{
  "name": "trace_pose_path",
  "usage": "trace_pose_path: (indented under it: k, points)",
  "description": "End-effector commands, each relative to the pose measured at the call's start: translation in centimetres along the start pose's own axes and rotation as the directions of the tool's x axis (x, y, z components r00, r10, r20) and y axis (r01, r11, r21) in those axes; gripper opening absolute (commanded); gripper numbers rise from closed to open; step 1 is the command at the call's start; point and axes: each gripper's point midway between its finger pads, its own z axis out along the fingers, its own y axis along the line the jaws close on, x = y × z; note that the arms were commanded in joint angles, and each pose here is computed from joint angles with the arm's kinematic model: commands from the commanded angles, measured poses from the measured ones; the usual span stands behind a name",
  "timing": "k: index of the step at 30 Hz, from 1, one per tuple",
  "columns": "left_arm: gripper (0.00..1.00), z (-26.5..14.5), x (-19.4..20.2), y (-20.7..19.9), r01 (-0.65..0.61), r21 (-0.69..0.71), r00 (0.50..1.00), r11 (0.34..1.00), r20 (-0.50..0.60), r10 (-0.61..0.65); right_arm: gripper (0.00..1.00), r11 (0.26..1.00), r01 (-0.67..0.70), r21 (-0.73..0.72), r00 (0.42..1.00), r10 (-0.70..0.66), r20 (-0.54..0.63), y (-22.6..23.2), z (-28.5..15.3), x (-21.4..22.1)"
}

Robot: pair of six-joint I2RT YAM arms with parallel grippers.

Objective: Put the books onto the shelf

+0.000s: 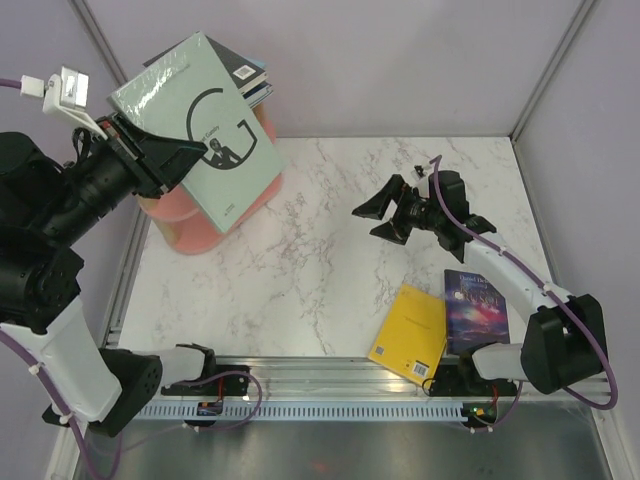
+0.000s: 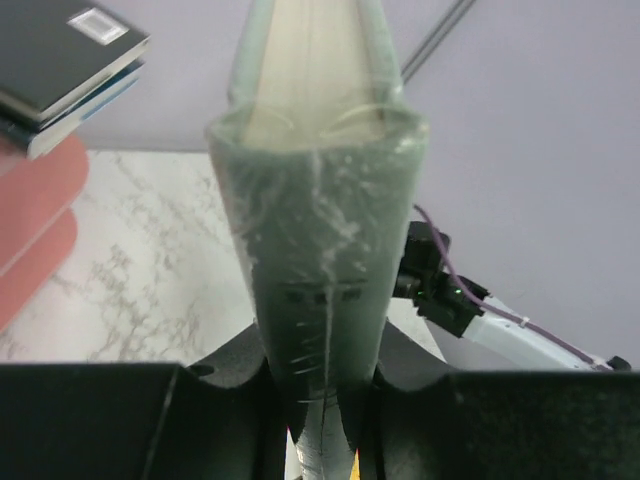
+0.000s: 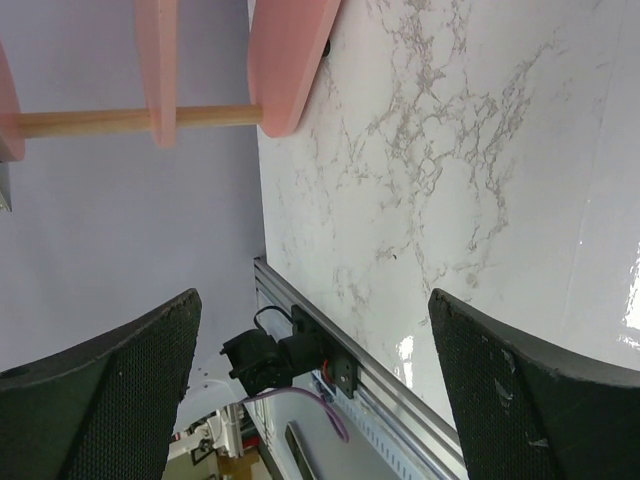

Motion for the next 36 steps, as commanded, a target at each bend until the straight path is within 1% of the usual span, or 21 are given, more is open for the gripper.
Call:
trace_pose_path:
  k: [1, 3, 5, 9, 12, 13, 16, 17, 19, 20, 21, 22, 23, 24, 25, 26, 27, 29, 32, 34, 36]
  points:
    - [0.02, -0.9, -2.0, 2.5, -0.03, -0.154, 0.991, 0.988, 0.122, 0.049, 0.98, 0.999, 0.013, -0.034, 1.0, -0.014, -0.019, 0.8, -0.3, 0.5]
    - [0.02, -1.9, -3.3, 2.8, -0.046, -0.2, 0.98, 0.979, 0.182, 0.083, 0.98, 0.999, 0.018, -0.034, 0.999, -0.019, -0.039, 0.8, -0.1, 1.1]
    - [0.02, -2.1, -4.2, 3.6, -0.062, -0.251, 0.97, 0.966, 0.214, 0.118, 0.98, 0.999, 0.024, -0.034, 0.998, -0.026, -0.053, 0.7, 0.1, 1.7]
    - [0.02, -0.1, -4.0, 4.9, -0.061, -0.272, 0.977, 0.96, 0.183, 0.114, 0.98, 0.998, 0.043, -0.034, 0.994, -0.046, -0.095, 0.8, 0.6, 3.2]
    - [0.02, 0.7, -4.2, 5.4, -0.055, -0.279, 0.975, 0.959, 0.191, 0.111, 0.98, 0.997, 0.061, -0.04, 0.992, -0.065, -0.109, 1.0, 0.7, 3.8]
    - [0.02, 0.7, -4.7, 5.5, -0.067, -0.286, 0.969, 0.956, 0.208, 0.13, 0.98, 0.997, 0.065, -0.04, 0.991, -0.069, -0.11, 1.1, 0.8, 3.8]
    - [0.02, 1.5, -4.0, 7.3, -0.09, -0.334, 0.974, 0.938, 0.168, 0.153, 0.98, 0.997, 0.07, -0.037, 0.989, -0.074, -0.129, 0.9, 1.1, 4.4]
    - [0.02, 2.0, -3.4, 8.5, -0.082, -0.354, 0.98, 0.932, 0.143, 0.14, 0.98, 0.997, 0.072, -0.042, 0.988, -0.077, -0.134, 1.0, 1.2, 4.5]
    - [0.02, 2.3, -2.8, 8.3, -0.071, -0.307, 0.983, 0.949, 0.137, 0.118, 0.98, 0.996, 0.076, -0.041, 0.986, -0.081, -0.144, 0.9, 1.4, 4.7]
    - [0.02, 1.4, -4.0, 6.8, -0.085, -0.266, 0.969, 0.96, 0.202, 0.142, 0.98, 0.996, 0.079, -0.043, 0.985, -0.084, -0.148, 1.0, 1.4, 4.8]
    - [0.02, 1.5, -4.2, 6.8, -0.081, -0.257, 0.968, 0.963, 0.212, 0.138, 0.98, 0.996, 0.082, -0.044, 0.985, -0.088, -0.147, 1.0, 1.4, 4.8]
    - [0.02, 1.8, -4.0, 7.1, -0.073, -0.251, 0.972, 0.965, 0.2, 0.126, 0.98, 0.996, 0.084, -0.044, 0.985, -0.09, -0.149, 0.9, 1.4, 4.9]
    - [0.02, 2.8, -3.3, 8.2, -0.053, -0.257, 0.983, 0.965, 0.159, 0.096, 0.98, 0.996, 0.084, -0.042, 0.984, -0.09, -0.156, 0.9, 1.6, 5.1]
    - [0.02, 3.2, -3.0, 8.0, -0.041, -0.233, 0.987, 0.972, 0.142, 0.075, 0.98, 0.995, 0.087, -0.045, 0.983, -0.093, -0.161, 0.9, 1.7, 5.3]
    - [0.02, 3.3, -2.7, 8.9, -0.006, -0.227, 0.991, 0.974, 0.132, 0.037, 0.98, 0.995, 0.09, -0.047, 0.982, -0.096, -0.165, 1.0, 1.7, 5.3]
    - [0.02, 3.3, -2.9, 8.7, -0.003, -0.205, 0.988, 0.979, 0.148, 0.034, 0.98, 0.994, 0.095, -0.048, 0.98, -0.102, -0.17, 1.0, 1.8, 5.4]
    - [0.02, 2.3, -4.1, 7.2, -0.037, -0.166, 0.974, 0.985, 0.216, 0.073, 0.98, 0.994, 0.098, -0.049, 0.98, -0.105, -0.171, 1.0, 1.8, 5.4]
    - [0.02, 1.8, -4.7, 7.9, -0.036, -0.184, 0.967, 0.982, 0.242, 0.08, 0.98, 0.993, 0.104, -0.055, 0.979, -0.112, -0.17, 1.2, 1.8, 5.4]
    - [0.02, 1.5, -5.3, 9.9, -0.011, -0.222, 0.97, 0.975, 0.235, 0.064, 0.98, 0.992, 0.111, -0.058, 0.976, -0.12, -0.182, 1.3, 2.0, 5.8]
    - [0.02, 1.1, -6.2, 10.1, 0.004, -0.223, 0.961, 0.975, 0.271, 0.058, 0.98, 0.992, 0.112, -0.056, 0.975, -0.121, -0.188, 1.2, 2.1, 5.9]
    - [0.02, 0.8, -7.2, 9.7, 0.005, -0.191, 0.95, 0.982, 0.306, 0.054, 0.98, 0.991, 0.119, -0.058, 0.974, -0.128, -0.189, 1.3, 2.2, 5.9]
